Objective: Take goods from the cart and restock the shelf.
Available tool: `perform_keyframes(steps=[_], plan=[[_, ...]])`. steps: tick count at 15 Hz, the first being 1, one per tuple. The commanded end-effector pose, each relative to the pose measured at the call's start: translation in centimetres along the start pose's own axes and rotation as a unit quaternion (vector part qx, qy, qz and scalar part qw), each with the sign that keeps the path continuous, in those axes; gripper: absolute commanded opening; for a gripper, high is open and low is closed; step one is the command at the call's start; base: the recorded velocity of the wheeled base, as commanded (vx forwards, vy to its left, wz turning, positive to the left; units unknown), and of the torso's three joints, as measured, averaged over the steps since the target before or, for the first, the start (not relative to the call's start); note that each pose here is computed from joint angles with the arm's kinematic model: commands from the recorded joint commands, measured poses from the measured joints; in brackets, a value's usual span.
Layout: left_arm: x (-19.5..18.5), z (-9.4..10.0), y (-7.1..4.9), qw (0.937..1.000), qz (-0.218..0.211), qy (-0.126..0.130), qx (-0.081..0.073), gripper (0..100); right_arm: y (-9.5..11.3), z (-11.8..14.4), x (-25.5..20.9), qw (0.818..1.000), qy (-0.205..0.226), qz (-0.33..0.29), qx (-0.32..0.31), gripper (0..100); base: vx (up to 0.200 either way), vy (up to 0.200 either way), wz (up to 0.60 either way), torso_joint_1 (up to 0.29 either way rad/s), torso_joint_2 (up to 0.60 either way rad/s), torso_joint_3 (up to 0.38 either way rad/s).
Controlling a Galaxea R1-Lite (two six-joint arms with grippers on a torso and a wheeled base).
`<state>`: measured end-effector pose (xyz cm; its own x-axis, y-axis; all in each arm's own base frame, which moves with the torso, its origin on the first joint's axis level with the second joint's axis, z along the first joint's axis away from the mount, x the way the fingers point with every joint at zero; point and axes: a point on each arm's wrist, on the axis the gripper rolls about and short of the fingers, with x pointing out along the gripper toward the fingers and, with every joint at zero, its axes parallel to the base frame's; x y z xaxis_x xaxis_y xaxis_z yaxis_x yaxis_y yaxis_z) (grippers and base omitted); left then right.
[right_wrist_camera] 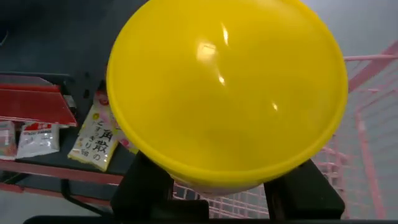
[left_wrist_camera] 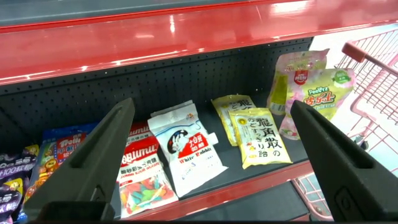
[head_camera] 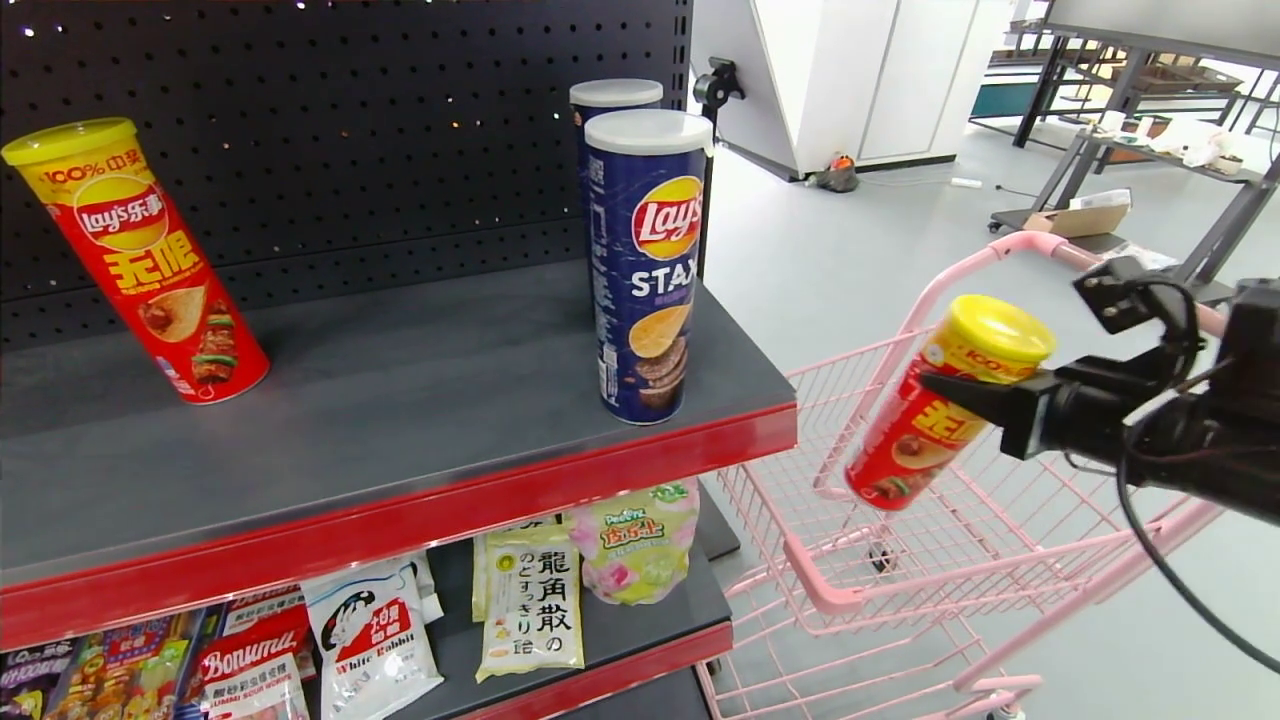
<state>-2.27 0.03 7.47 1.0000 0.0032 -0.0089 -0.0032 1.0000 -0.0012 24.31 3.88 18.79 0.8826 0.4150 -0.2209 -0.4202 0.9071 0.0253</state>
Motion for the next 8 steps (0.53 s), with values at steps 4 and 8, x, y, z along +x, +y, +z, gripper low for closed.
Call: perform_keyframes(steps=[4, 8], plan=[[0.0, 0.0, 0.0, 1.0, -0.001, 0.001, 0.0, 100, 3.9, 1.6, -16.6, 0.991, -0.038, -0.122, -0.049, 0, 0.0, 0.0, 0.0, 0.0, 0.0, 0.0], [0.0, 0.0, 0.0, 1.0, -0.001, 0.0, 0.0, 100, 6.0, -2.1, -21.9, 0.981, 0.004, -0.194, -0.019, 0, 0.0, 0.0, 0.0, 0.0, 0.0, 0.0]])
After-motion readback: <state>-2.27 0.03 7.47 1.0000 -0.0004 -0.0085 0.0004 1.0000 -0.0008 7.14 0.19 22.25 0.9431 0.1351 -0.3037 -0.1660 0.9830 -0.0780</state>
